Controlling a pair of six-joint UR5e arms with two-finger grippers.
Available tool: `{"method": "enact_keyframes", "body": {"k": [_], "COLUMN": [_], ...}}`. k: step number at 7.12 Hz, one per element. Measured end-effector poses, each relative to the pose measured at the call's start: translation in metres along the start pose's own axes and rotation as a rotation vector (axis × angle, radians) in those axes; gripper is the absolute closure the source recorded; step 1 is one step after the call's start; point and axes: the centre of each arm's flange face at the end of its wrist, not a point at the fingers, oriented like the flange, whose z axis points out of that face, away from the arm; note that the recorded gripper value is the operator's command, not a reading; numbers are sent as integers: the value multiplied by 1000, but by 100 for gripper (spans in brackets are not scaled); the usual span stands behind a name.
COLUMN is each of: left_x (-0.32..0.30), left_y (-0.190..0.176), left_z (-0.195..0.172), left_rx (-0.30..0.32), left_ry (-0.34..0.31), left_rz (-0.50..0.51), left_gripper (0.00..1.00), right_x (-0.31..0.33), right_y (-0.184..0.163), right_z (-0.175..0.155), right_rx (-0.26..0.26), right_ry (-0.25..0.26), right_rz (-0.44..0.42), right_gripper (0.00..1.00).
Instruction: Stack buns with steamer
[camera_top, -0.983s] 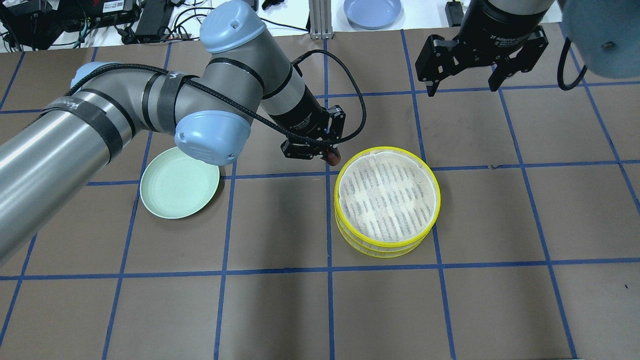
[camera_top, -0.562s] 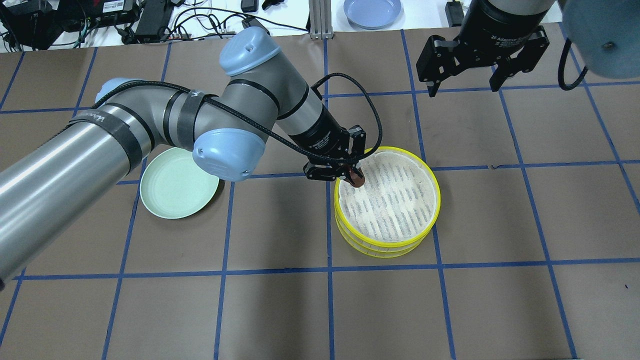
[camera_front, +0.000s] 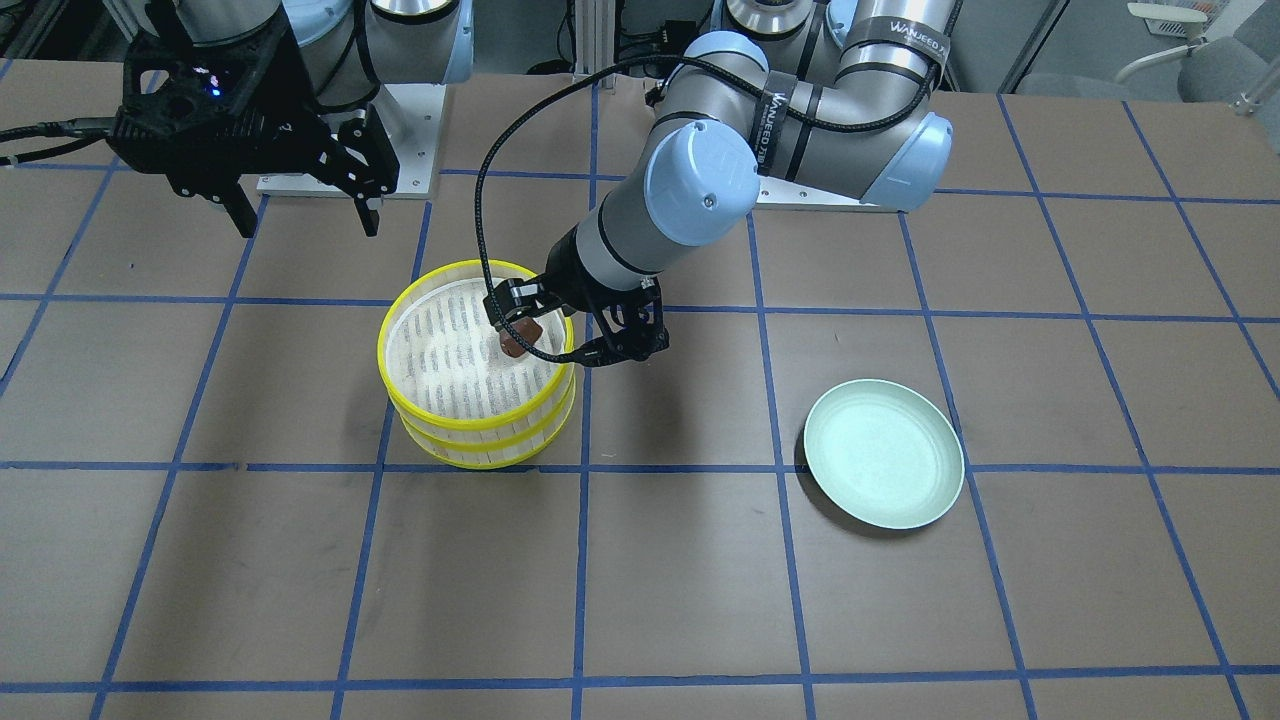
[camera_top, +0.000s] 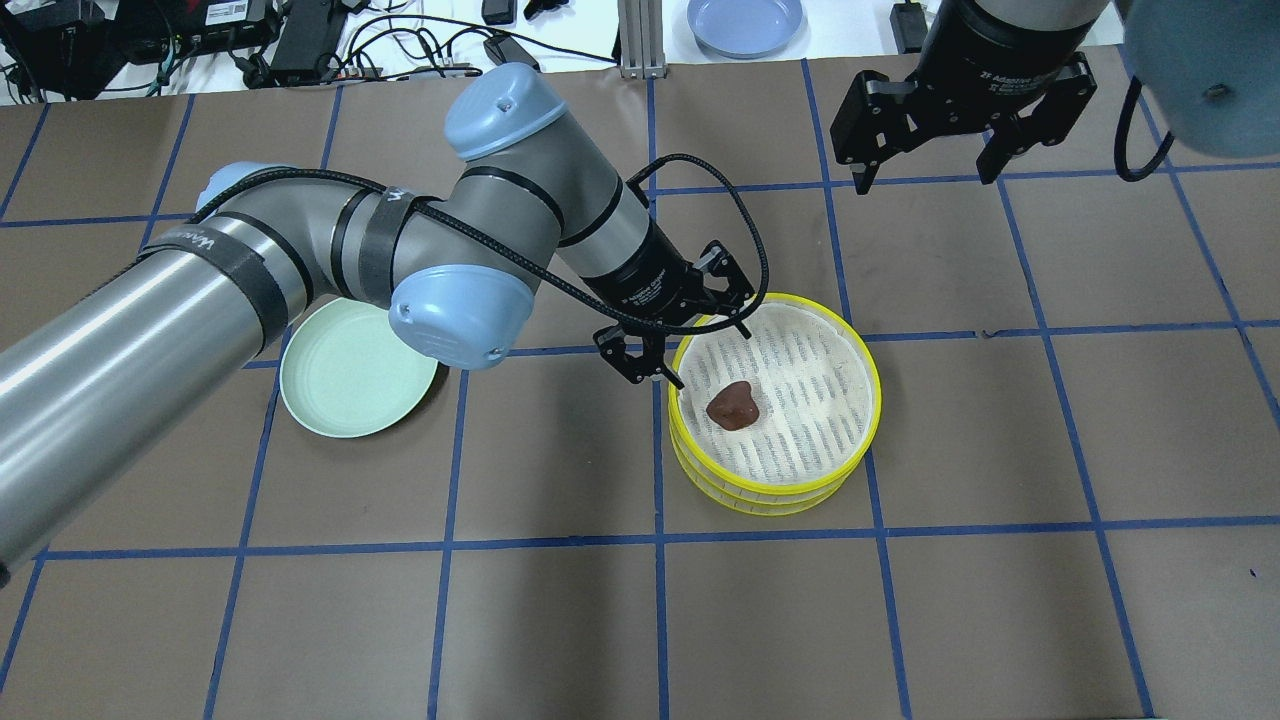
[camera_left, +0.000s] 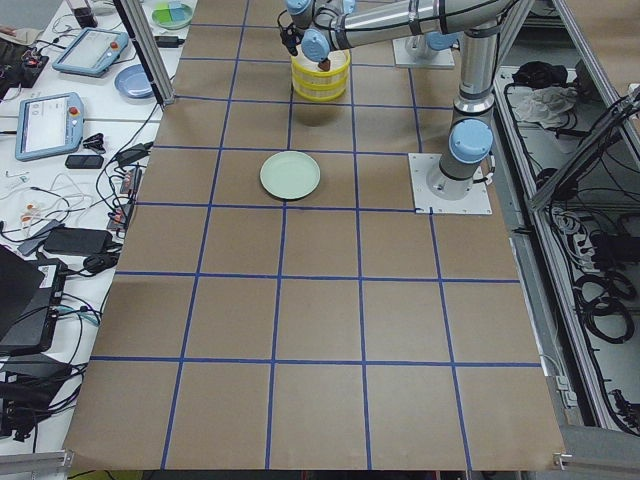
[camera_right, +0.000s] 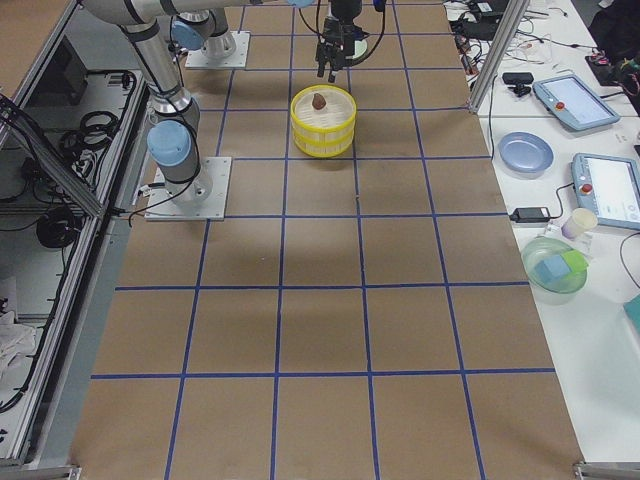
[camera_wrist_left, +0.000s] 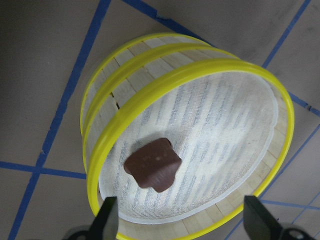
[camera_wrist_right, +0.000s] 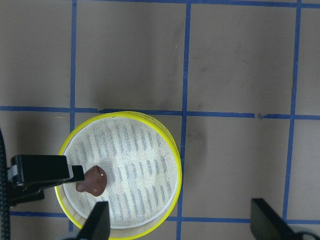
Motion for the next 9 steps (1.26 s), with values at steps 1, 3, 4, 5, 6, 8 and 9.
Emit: {"method": "enact_keyframes", "body": {"k": [1,3,4,5,6,8,9], "left_x": [-1,-14,-31,-53,-76,-117,-132], "left_y": [-7,-27,-43,-64,-83,-108,-107], "left_z": [-21,-72,-97,-121,-147,-197,-223], "left_rx": [90,292,331,338,343,376,380], "left_ry": [-37,-215,-308,-363,-396,-465,-479], "left_rz": [26,145,225,301,360,443,447], "left_gripper": [0,0,0,0,0,0,0], "right_x": [0,0,0,0,0,0,0], "right_y": [0,0,0,-1,-1,0,0], "right_z": [0,0,1,1,1,0,0], "right_rx": [0,-1,-1,-1,-1,0,1], "right_ry": [0,-1,-1,-1,0,-1,-1], "right_rz": [0,-1,-1,0,0,-1,-1], "right_gripper": [0,0,0,0,0,0,0]}}
